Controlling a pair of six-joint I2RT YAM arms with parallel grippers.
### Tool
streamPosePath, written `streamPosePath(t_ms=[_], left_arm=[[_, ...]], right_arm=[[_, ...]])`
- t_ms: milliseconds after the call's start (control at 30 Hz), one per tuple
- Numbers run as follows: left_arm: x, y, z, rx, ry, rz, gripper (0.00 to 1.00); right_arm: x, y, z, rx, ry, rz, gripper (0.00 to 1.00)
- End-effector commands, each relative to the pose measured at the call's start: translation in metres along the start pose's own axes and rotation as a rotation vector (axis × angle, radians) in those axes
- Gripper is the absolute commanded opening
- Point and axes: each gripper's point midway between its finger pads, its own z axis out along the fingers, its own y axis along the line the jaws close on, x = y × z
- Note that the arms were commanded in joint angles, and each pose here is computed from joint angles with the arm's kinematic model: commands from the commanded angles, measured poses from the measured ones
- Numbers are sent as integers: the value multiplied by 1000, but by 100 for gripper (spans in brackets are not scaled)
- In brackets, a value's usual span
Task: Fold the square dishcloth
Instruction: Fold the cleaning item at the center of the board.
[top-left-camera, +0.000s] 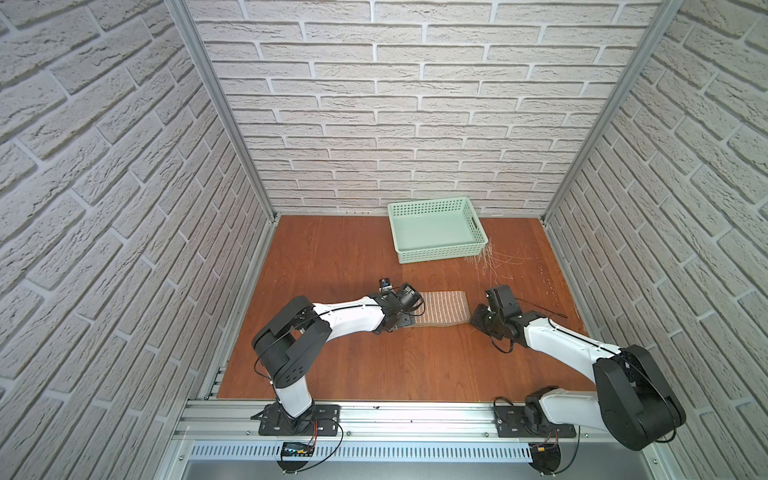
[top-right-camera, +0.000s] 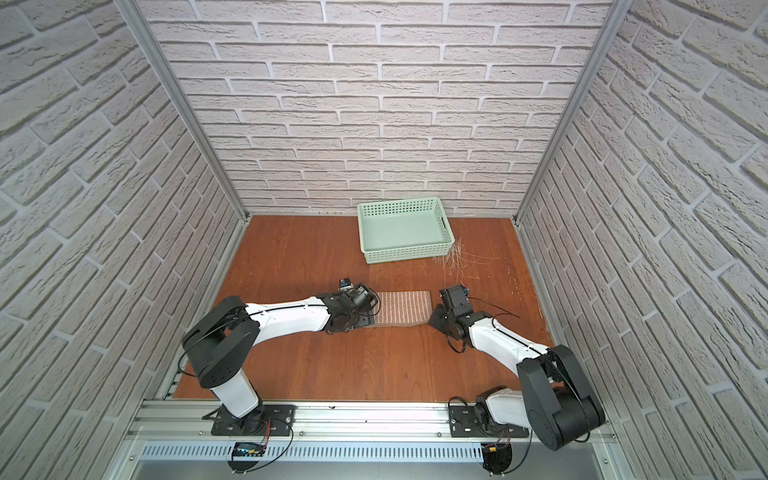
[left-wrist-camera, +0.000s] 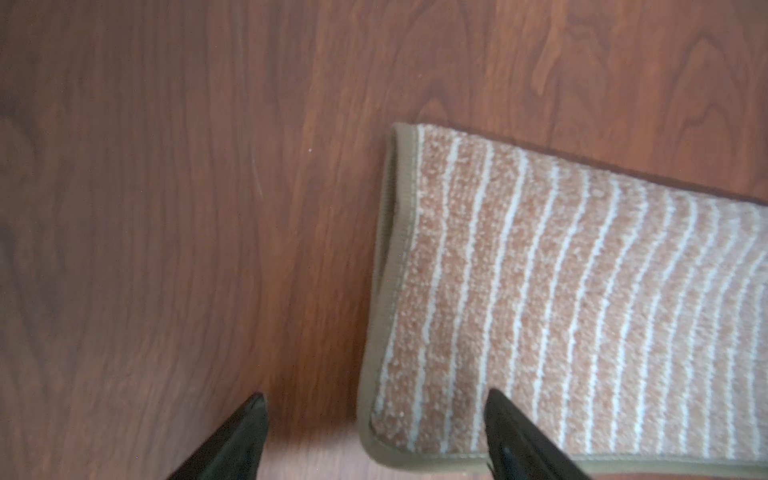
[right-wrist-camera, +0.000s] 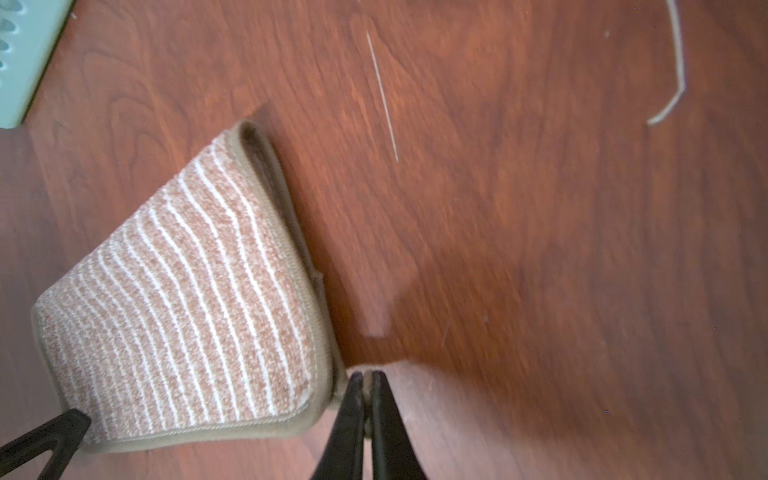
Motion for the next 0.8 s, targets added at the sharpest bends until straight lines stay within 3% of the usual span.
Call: streamPosePath(t_ms=[0,400,600,767], left_arm=[[-6,3,-5,33,-8,-43,81],[-18,13,-14,39,-40,-71,77],[-21,14,-21,38,-53,-69,77],[-25,17,-29,31,-69,-57,77]], right_arm=[[-1,4,-13,22,-14,-54,8],[3,26,-26,49,2,-146,8],[-4,7,-33,173,-20,-134,30],[-16,14,-44,143,-51,-147,43]])
